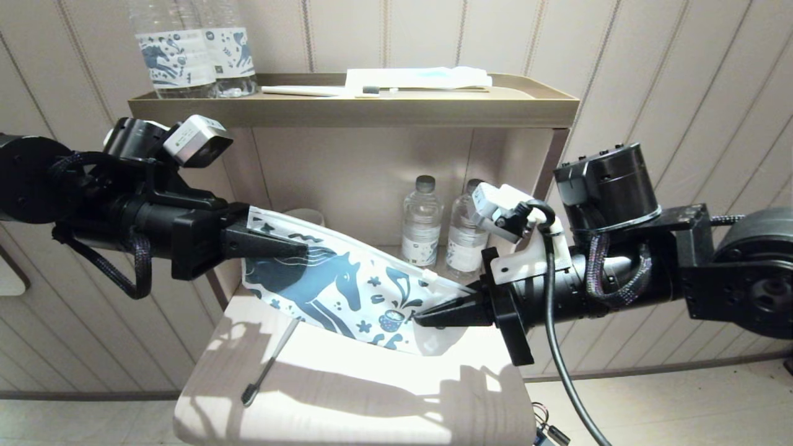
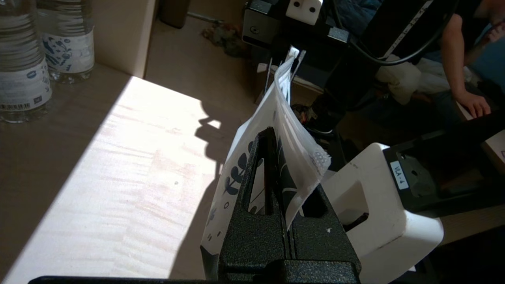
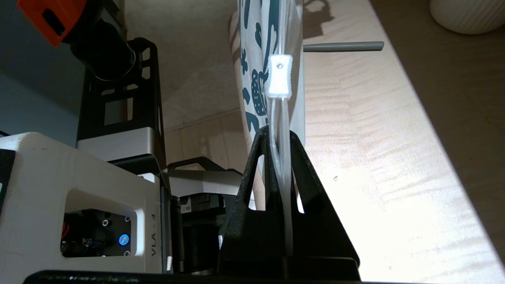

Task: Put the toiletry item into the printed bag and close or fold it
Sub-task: Hand it to the other hand

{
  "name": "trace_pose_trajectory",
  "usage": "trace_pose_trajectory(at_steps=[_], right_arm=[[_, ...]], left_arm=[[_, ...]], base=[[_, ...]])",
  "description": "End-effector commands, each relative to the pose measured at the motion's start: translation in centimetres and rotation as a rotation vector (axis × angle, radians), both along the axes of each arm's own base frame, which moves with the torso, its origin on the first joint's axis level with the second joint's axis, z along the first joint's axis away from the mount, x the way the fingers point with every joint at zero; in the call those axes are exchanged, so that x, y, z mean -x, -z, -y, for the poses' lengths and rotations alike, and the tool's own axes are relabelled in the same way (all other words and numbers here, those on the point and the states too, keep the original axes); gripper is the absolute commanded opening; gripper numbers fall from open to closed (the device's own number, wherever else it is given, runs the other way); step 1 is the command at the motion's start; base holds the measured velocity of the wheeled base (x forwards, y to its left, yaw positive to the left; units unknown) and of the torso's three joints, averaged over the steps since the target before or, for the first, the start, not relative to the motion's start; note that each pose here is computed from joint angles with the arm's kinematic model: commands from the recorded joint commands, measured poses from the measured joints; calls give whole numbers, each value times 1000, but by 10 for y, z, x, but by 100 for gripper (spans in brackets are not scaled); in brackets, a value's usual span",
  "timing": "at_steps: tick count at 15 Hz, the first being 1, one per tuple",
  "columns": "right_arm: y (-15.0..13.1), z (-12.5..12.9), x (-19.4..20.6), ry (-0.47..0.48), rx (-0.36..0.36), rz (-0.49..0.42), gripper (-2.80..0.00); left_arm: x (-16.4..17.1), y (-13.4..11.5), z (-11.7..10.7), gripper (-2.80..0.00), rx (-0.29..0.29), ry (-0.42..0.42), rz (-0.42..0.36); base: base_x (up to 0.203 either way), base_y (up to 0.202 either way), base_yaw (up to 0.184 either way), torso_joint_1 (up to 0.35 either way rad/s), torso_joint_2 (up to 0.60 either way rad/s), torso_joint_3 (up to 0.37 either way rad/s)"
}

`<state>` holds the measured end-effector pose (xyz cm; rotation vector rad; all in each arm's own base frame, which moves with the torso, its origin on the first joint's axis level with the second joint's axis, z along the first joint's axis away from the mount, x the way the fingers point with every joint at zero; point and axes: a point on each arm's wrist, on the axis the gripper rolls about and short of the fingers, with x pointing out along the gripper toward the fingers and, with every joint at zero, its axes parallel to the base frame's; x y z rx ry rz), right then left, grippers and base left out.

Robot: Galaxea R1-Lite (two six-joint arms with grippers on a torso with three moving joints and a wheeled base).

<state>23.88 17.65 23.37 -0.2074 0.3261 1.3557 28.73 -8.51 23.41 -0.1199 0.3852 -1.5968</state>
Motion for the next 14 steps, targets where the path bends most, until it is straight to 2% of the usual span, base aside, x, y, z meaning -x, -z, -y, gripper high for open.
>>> trace_pose_trajectory(at_steps=[1, 4, 5, 10, 14], right_arm=[[0, 0, 0, -4, -1, 0, -280], [2, -1, -1, -4, 2, -3, -280], [2, -1, -1, -4, 4, -2, -280], [-3, 2, -2, 9, 4, 8, -280], [-29, 5, 2, 12, 72, -50, -280]], left_arm=[[-1, 2, 1, -280, 4, 8, -6], [-4, 3, 3, -280, -7, 2, -12], [-5, 3, 3, 0, -15, -3, -11], [-7, -2, 3, 0, -9, -6, 10], [-6, -19, -8, 0, 8, -37, 46]], base=[[0, 0, 0, 0, 0, 0], [0, 0, 0, 0, 0, 0], [0, 0, 0, 0, 0, 0], [0, 0, 0, 0, 0, 0], [0, 0, 0, 0, 0, 0]])
